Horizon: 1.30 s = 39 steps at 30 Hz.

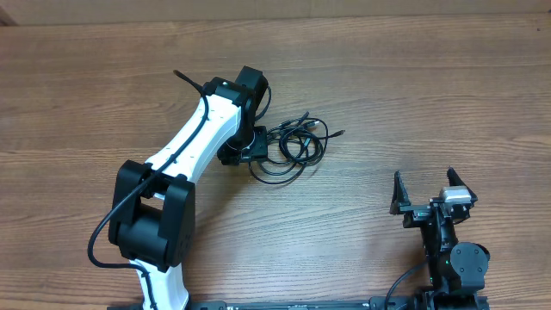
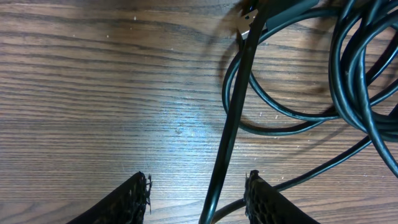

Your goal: Untangle cables

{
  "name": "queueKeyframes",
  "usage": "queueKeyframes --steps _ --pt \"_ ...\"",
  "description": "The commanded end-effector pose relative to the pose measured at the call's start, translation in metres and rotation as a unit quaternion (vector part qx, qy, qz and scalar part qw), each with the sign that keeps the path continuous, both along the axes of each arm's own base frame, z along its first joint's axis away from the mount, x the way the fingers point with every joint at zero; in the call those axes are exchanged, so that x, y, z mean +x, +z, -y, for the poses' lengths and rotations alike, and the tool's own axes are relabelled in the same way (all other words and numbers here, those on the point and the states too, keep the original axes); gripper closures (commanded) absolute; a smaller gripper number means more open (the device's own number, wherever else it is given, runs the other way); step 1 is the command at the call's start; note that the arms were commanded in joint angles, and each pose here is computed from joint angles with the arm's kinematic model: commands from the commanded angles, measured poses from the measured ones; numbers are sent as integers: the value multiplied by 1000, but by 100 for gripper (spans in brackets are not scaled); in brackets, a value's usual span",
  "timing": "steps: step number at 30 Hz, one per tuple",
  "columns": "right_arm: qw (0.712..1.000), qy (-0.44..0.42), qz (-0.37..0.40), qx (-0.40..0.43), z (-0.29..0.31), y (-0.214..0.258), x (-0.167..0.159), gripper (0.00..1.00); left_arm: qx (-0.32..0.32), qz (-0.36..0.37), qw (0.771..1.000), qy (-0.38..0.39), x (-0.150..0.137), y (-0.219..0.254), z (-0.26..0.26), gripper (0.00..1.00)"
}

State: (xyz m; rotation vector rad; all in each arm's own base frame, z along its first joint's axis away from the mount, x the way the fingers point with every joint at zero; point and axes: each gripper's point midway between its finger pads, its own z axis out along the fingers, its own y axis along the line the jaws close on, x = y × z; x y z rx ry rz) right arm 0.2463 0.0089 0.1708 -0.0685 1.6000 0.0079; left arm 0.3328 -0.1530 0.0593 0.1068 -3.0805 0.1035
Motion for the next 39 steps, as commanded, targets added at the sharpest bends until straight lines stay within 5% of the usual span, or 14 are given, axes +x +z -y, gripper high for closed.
queueKeyframes --steps 1,6,13,19,25,35,39 --pt "1000 -1 3 -2 0 -1 0 0 9 -5 1000 -10 -2 -6 -3 49" --pt "1000 -1 3 -2 0 -1 0 0 8 -2 1000 -11 -1 -6 -2 71" --pt "1000 -1 3 -2 0 -1 0 0 3 12 1000 -11 6 -6 0 73" --pt "1000 -1 3 -2 0 -1 0 0 2 12 1000 -11 6 -6 1 96" --pt "1000 -1 3 -2 0 -1 0 0 -32 -1 999 -10 0 14 11 96" --pt "1000 -1 3 -2 0 -1 0 0 -56 101 993 -12 11 100 10 96" --pt "1000 -1 3 -2 0 -1 0 0 -23 89 996 -9 2 99 -3 82"
